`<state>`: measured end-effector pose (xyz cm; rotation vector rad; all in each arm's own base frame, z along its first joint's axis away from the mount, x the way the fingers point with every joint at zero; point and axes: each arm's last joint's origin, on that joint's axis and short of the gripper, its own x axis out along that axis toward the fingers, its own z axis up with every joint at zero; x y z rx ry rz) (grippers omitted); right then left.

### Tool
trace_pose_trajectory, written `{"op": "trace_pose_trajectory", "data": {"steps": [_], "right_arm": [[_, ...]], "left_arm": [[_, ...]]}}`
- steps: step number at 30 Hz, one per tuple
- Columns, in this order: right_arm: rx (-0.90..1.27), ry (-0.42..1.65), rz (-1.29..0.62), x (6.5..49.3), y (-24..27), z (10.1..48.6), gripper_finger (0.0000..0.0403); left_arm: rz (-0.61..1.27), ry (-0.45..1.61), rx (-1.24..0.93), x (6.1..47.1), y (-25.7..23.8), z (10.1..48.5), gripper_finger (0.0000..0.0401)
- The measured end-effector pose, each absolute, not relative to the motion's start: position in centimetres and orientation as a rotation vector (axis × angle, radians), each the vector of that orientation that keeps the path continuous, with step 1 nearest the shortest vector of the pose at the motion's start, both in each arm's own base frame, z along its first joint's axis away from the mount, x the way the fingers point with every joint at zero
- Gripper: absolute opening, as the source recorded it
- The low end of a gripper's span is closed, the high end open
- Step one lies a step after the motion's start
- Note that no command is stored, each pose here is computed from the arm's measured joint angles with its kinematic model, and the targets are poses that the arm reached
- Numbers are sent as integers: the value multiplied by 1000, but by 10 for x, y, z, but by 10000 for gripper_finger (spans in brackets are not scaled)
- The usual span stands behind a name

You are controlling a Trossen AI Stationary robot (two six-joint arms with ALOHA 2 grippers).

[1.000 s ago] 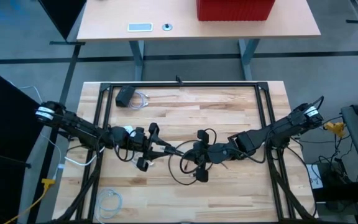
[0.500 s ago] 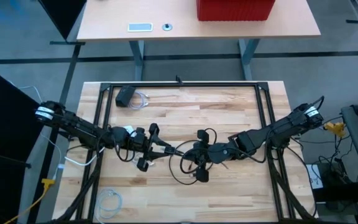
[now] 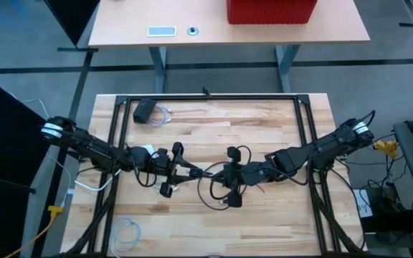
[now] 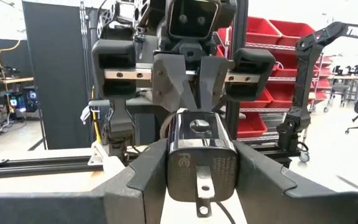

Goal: Insert USB
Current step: Insert the black charger cable into the black charger adapter, then insert the black charger adapter into the right white outlet extension

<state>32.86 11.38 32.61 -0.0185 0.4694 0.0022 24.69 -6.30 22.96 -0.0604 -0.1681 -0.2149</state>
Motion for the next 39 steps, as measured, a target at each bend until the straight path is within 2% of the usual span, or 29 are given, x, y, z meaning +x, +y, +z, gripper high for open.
{"op": "trace_pose_trajectory", "data": {"steps": [3,12,17,24,32,34,37,39], "right_arm": [[-85,495,28,327,116,324,50],[-299,608,118,305,125,325,202],[-502,574,168,299,129,336,249],[-842,563,120,312,117,332,281],[-1174,825,-184,295,98,329,298],[-1094,820,-198,294,98,328,297],[-868,784,-83,295,102,325,293],[-846,792,-41,292,106,324,289]], "left_arm": [[-214,-164,-66,247,-63,229,147],[-101,-186,-134,241,-55,221,147],[-88,-201,-264,246,-51,209,147],[-63,-172,-384,273,-48,189,147],[-79,-199,-324,272,-48,190,147],[-79,-223,-301,268,-47,198,147],[-77,-248,-255,261,-43,210,147],[-63,-278,-217,254,-40,222,147]]}}
